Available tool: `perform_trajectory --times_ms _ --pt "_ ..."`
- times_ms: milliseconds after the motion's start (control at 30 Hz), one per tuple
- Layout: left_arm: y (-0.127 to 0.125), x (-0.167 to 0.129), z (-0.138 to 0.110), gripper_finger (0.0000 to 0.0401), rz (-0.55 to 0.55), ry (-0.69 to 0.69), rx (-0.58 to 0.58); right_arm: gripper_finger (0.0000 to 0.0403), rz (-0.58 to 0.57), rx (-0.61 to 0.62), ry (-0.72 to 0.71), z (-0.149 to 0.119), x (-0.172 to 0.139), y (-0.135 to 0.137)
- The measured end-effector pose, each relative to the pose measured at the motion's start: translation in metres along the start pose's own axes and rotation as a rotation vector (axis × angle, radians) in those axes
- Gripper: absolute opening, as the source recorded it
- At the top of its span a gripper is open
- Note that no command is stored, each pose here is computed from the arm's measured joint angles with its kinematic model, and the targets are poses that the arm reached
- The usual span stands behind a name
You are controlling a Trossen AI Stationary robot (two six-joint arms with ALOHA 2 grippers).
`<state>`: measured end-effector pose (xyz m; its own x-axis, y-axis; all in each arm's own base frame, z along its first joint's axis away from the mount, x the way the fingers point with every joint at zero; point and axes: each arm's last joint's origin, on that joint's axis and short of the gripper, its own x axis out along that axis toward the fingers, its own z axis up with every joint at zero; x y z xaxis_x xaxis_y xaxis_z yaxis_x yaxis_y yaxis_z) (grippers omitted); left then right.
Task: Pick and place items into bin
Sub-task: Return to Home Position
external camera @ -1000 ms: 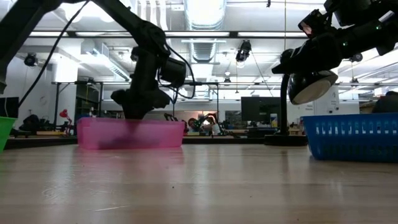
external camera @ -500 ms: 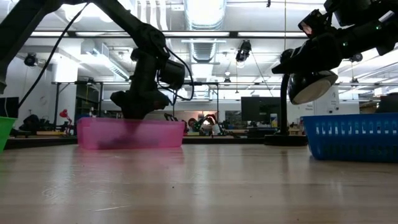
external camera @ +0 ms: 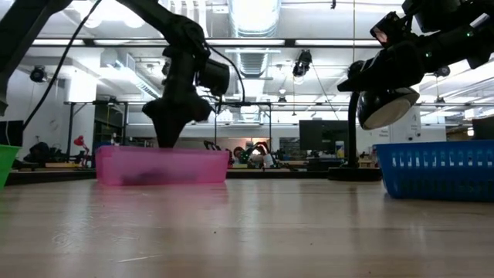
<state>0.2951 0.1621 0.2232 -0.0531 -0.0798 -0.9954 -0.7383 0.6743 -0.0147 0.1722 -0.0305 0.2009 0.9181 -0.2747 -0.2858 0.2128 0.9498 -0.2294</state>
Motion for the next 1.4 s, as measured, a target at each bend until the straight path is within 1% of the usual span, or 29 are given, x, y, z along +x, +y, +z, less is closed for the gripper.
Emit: perform_trajectory --times_ms 200,300,367,467,567,633,700,767,867,1000,1133,1200,1267,1400 --pt "-0.001 -0.021 -0.004 0.0120 -0.012 -0.001 0.048 0.0199 0.000 0.000 0.000 0.000 0.000 0.000" --pt "-0.003 -0.034 -0.002 0.0121 -0.032 -0.076 0.128 0.0199 0.000 0.000 0.000 0.000 0.000 0.000" --pt "-0.008 -0.043 0.001 0.0121 -0.059 -0.191 0.187 0.0199 0.000 0.000 0.000 0.000 0.000 0.000" --pt "-0.019 -0.055 0.004 0.0121 -0.094 -0.383 0.320 0.0199 0.000 -0.008 0.000 0.000 0.000 0.000" --pt "-0.032 -0.071 -0.001 0.0121 -0.116 -0.579 0.458 0.0199 -0.001 -0.008 -0.001 0.000 0.000 0.000" --pt "-0.039 -0.081 -0.007 0.0121 -0.133 -0.719 0.519 0.0199 -0.001 -0.008 -0.001 0.000 0.000 0.000" --pt "-0.045 -0.083 -0.014 0.0121 -0.144 -0.832 0.580 0.0199 -0.001 -0.007 -0.001 0.000 0.000 0.000" --pt "-0.048 -0.082 -0.024 0.0121 -0.158 -0.941 0.618 0.0199 -0.001 -0.001 -0.001 0.000 0.000 0.000" --pt "-0.048 -0.075 -0.047 0.0121 -0.196 -1.057 0.643 0.0199 0.000 0.006 0.000 0.000 0.000 0.000" --pt "-0.050 -0.055 -0.084 0.0121 -0.278 -1.158 0.660 0.0199 0.000 0.007 0.001 0.000 0.000 0.000" --pt "-0.053 -0.031 -0.127 0.0121 -0.379 -1.273 0.742 0.0199 0.000 0.016 0.001 0.000 0.000 0.000" --pt "-0.050 -0.020 -0.148 0.0121 -0.417 -1.332 0.789 0.0199 0.000 0.016 0.000 0.000 0.000 0.000" --pt "-0.042 -0.010 -0.168 0.0121 -0.458 -1.389 0.813 0.0199 0.000 0.018 -0.001 0.000 0.000 0.000" --pt "-0.022 0.012 -0.198 0.0121 -0.565 -1.479 0.796 0.0199 -0.001 0.020 -0.003 0.000 0.000 0.000"
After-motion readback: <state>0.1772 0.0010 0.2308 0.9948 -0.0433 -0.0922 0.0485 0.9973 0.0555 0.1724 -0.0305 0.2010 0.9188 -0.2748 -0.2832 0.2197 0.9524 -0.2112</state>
